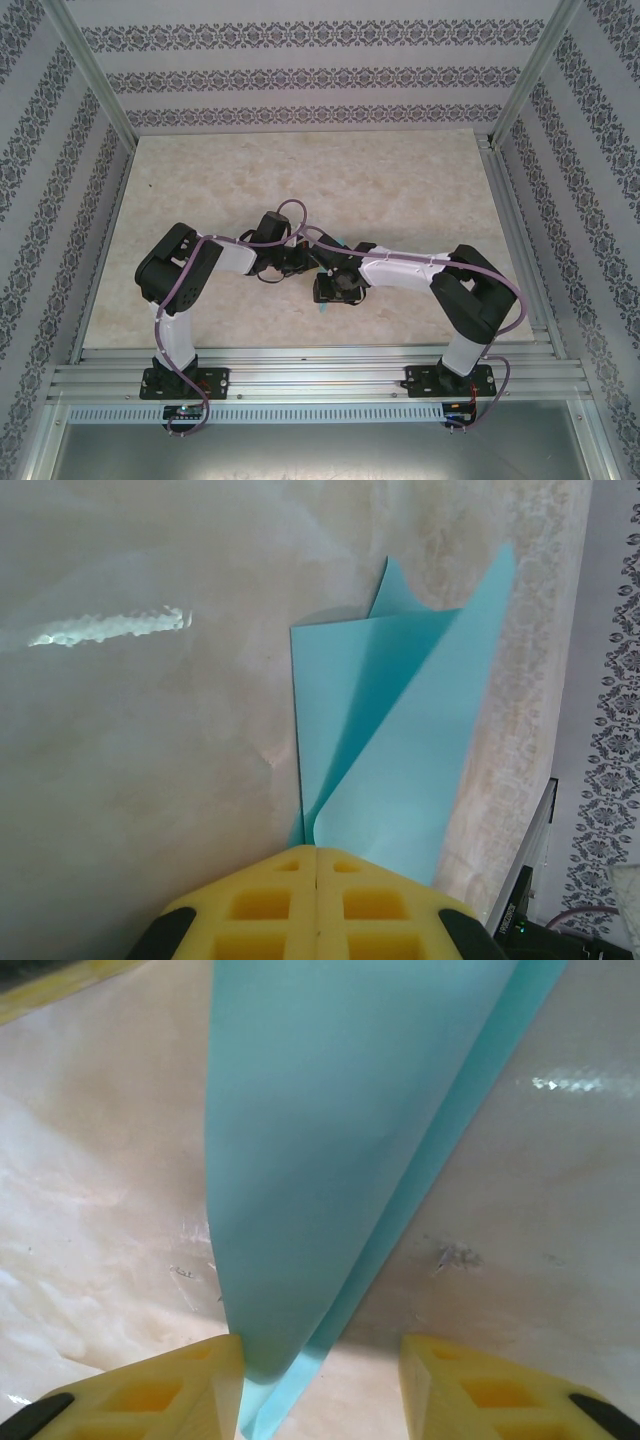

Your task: Fold a paper plane with a square sheet of paper (fold left side to right side)

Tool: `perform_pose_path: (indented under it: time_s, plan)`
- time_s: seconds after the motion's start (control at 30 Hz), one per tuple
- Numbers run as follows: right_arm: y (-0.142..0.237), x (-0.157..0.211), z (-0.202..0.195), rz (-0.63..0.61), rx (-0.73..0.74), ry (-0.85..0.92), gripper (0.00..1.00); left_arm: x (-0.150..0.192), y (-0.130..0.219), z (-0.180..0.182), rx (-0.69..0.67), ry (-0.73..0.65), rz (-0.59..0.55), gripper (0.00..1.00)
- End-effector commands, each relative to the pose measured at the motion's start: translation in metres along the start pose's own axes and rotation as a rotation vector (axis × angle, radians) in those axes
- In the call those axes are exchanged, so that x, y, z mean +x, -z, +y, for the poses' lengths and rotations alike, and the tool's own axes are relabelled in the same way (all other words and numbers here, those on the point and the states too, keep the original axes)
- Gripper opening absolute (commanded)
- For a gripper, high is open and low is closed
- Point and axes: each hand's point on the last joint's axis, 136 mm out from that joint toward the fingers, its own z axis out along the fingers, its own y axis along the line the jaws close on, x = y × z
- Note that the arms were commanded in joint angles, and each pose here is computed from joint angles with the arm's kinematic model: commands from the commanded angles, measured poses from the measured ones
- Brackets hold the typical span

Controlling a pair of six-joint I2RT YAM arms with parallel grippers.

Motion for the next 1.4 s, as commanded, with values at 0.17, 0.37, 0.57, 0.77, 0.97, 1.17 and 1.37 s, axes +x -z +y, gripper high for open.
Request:
perform_pose_path:
  time_s: [0.17, 0.37, 0.57, 0.77, 0.97, 1.17, 1.37]
  plan:
    - [-0.003, 0.003, 0.001, 0.015, 0.002, 0.006, 0.35, 0.011, -0.013, 0.018, -0.055, -0.010, 0.037, 0.00]
    - [0.004, 0.000, -0.001, 0.002, -0.018, -0.002, 0.26, 0.012, -0.014, 0.021, -0.066, -0.010, 0.040, 0.00]
    - [0.022, -0.008, 0.005, -0.042, -0.106, 0.012, 0.33, 0.016, -0.019, 0.021, -0.081, -0.022, 0.054, 0.00]
    - [0.035, -0.018, 0.031, -0.092, -0.289, 0.027, 0.30, 0.019, -0.025, 0.020, -0.087, -0.028, 0.063, 0.00]
    - [0.031, -0.026, 0.055, -0.115, -0.435, 0.005, 0.27, 0.021, -0.025, 0.021, -0.091, -0.027, 0.066, 0.00]
    - [0.013, -0.020, 0.049, -0.067, -0.386, 0.005, 0.27, 0.021, -0.026, 0.022, -0.092, -0.028, 0.070, 0.00]
    - [0.002, -0.010, 0.031, -0.025, -0.300, -0.010, 0.27, 0.022, -0.027, 0.023, -0.094, -0.027, 0.074, 0.00]
